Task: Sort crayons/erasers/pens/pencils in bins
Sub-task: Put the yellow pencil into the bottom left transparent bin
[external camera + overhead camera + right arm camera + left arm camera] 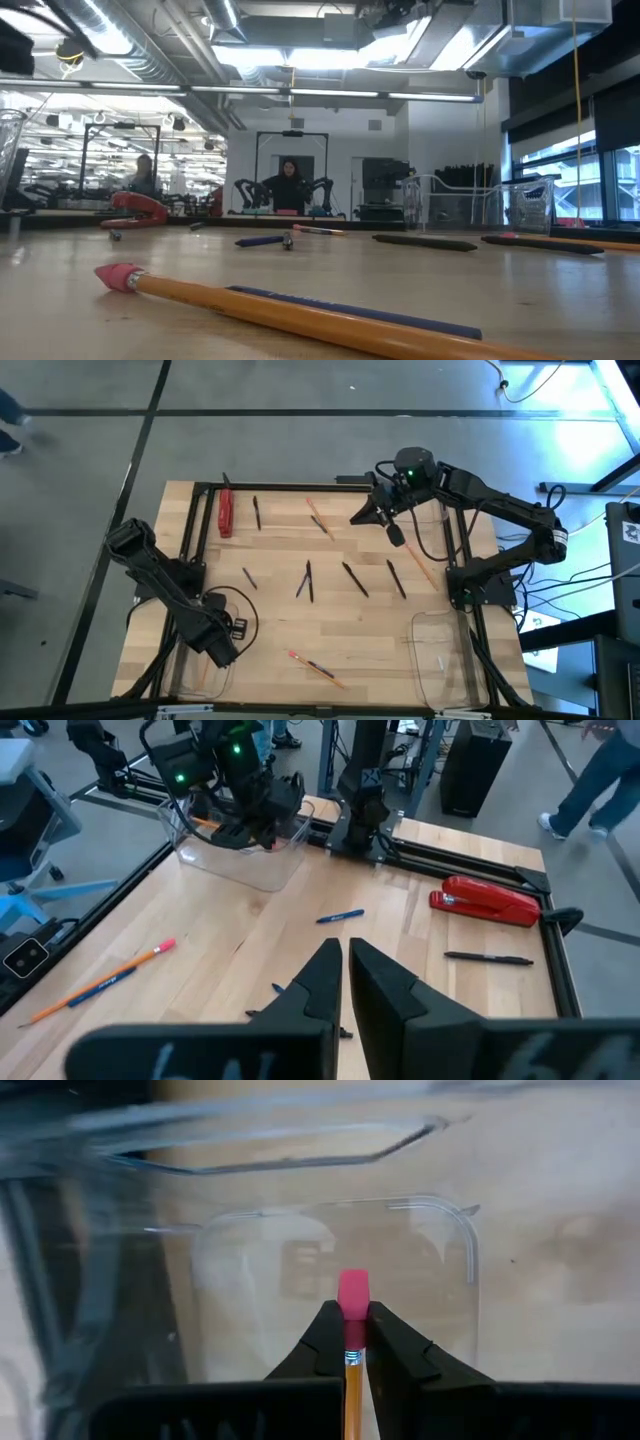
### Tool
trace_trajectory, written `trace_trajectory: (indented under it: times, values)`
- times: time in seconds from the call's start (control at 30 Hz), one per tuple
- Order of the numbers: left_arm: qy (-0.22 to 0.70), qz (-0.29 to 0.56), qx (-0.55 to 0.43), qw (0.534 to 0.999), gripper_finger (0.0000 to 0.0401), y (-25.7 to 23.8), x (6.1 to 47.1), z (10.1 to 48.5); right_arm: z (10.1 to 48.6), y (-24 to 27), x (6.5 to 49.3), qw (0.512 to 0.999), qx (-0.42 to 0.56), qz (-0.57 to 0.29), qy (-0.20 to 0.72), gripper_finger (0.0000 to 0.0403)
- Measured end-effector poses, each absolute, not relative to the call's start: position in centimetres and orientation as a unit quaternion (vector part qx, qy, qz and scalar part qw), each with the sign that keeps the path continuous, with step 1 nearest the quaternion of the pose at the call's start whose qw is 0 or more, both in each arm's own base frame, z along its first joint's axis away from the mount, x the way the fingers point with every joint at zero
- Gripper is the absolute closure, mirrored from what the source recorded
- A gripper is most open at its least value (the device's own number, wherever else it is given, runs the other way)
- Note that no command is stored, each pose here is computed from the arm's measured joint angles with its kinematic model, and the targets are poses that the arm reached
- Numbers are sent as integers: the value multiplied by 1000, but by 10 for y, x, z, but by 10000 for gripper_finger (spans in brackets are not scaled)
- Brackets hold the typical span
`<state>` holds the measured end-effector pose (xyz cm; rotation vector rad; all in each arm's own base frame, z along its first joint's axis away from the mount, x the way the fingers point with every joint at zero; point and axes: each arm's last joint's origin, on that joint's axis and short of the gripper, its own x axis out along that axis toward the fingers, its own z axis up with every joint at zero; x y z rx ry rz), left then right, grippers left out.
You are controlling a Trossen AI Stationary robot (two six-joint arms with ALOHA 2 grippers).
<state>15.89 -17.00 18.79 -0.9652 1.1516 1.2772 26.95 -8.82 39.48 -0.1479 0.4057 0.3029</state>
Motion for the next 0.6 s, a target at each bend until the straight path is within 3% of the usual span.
trace_trajectory:
  times: [0.33, 0.6]
  values:
    - [490, 526, -425, 550, 392, -168, 156, 169, 394, -88, 269, 965, -72, 150, 202, 375]
    - [526, 540, -432, 495, 385, -169, 153, 167, 394, -88, 269, 965, -72, 150, 202, 375]
